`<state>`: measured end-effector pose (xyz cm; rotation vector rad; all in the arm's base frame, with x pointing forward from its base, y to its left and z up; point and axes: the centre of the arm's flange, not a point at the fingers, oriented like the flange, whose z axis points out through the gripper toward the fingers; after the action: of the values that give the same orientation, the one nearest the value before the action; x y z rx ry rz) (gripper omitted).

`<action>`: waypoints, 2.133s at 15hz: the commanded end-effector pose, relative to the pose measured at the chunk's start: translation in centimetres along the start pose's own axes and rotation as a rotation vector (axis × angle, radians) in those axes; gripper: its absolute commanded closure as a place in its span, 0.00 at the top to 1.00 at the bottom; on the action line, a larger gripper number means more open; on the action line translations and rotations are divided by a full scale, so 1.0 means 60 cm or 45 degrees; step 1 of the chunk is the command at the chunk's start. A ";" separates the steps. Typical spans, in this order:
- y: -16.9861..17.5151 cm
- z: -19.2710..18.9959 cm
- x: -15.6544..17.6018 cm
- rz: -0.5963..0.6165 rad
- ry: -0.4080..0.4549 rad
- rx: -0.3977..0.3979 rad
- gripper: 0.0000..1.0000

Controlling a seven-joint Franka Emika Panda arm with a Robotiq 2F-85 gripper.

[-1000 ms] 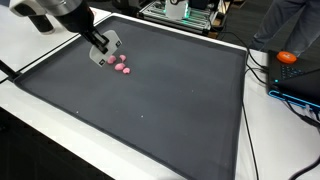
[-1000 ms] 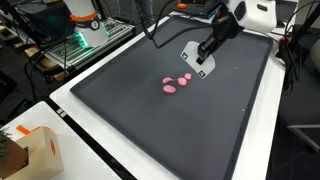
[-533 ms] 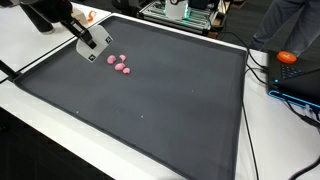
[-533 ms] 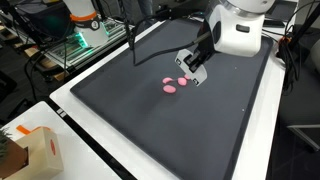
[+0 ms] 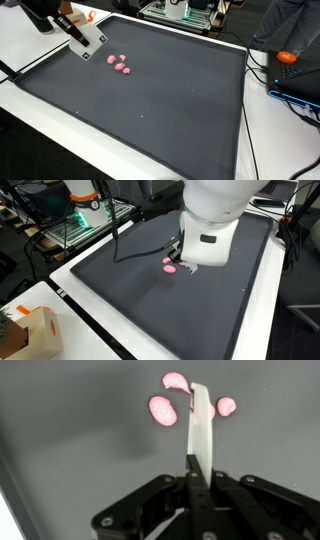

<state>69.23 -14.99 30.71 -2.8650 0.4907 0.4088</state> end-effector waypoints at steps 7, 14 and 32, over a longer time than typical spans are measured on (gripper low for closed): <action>0.107 0.044 -0.040 0.095 0.078 0.195 0.01; 0.143 0.064 -0.065 0.093 0.111 0.223 0.01; 0.155 0.089 -0.108 0.057 0.124 0.233 0.01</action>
<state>60.62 -20.84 26.01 -2.7175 0.5969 0.2588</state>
